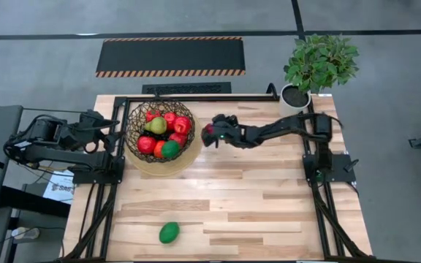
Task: Build produce basket
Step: Put the red tomato into the black wire basket
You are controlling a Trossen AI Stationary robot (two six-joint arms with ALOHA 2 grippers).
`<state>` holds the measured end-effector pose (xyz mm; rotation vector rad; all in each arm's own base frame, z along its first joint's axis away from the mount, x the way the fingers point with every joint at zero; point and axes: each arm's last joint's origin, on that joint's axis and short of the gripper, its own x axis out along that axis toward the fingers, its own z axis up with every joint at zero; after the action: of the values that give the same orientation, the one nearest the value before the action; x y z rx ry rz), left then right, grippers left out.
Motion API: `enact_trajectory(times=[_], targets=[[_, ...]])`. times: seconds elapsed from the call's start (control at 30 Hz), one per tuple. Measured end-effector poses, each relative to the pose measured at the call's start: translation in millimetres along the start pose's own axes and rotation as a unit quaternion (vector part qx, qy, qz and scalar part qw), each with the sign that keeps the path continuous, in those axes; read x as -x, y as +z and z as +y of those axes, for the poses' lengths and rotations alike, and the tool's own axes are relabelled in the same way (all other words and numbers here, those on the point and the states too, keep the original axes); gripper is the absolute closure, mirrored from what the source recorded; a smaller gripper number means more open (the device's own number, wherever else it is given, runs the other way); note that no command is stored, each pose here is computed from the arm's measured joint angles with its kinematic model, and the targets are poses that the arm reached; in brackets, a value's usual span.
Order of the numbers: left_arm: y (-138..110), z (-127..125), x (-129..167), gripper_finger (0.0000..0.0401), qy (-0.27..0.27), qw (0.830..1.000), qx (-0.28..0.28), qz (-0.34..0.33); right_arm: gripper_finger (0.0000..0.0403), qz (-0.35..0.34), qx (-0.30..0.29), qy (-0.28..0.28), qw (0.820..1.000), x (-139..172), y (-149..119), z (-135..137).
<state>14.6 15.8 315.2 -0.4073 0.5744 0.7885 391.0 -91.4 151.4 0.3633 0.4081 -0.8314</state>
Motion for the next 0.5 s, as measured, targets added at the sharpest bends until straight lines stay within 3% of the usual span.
enact_trajectory(times=[0.5], targets=[[1, 1, 0, 0.0071, 0.014, 1.000, -0.001, -0.012, 0.0013, 0.099, -0.020, -0.044, 0.994, -10, -14, -3]])
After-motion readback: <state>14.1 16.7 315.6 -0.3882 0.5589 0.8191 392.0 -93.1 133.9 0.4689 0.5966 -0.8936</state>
